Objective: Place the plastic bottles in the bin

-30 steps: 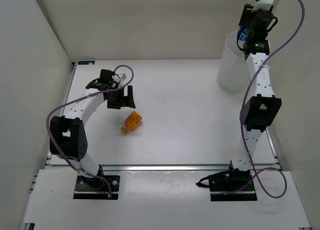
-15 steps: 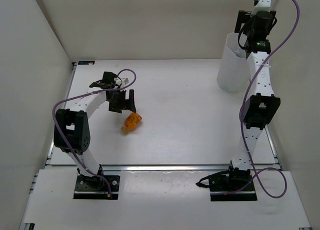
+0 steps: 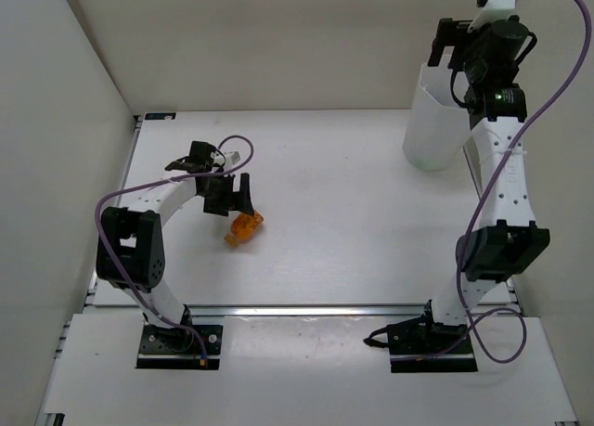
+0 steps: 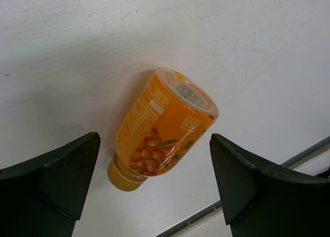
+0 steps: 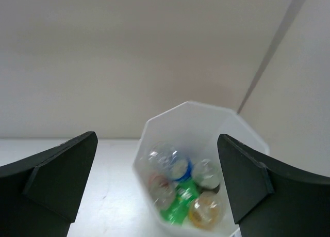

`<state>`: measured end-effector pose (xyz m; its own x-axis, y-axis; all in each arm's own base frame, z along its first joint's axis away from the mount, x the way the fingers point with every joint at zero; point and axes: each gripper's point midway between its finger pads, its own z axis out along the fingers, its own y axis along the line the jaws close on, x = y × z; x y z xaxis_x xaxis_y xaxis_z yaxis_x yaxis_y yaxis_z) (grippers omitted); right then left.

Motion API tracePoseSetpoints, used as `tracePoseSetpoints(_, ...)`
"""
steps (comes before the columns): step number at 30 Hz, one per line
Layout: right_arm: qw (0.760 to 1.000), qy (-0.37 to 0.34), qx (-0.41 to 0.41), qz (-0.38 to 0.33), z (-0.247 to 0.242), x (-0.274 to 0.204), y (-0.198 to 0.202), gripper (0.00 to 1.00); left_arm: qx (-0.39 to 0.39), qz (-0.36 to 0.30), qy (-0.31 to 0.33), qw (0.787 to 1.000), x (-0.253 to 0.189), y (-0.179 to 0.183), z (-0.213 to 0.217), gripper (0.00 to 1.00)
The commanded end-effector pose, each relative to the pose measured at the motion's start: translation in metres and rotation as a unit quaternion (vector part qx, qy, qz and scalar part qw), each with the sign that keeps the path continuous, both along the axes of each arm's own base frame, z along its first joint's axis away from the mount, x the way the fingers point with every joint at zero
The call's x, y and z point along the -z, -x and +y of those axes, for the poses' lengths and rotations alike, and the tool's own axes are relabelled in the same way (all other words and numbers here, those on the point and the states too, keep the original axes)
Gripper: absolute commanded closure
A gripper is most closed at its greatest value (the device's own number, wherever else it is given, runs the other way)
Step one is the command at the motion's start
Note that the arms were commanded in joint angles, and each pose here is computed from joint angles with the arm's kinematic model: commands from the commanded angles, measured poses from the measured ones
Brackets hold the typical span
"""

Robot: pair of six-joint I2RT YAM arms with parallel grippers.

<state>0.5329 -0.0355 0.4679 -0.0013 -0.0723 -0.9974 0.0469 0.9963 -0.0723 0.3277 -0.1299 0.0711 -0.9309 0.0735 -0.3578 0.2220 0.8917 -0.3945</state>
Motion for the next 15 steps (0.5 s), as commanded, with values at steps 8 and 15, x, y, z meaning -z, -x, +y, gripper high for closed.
tracePoseSetpoints(8, 0.974, -0.138, -0.159, 0.089, 0.109, 0.079, 0.097, 0.01, 0.004, 0.01, -0.02, 1.0, 0.026, 0.035, -0.002, 0.02)
tracePoseSetpoints(15, 0.946, -0.165, -0.219, 0.172, 0.16, 0.139, 0.149, 0.01, 0.007, -0.01, -0.022, 1.0, 0.028, 0.034, -0.021, 0.15)
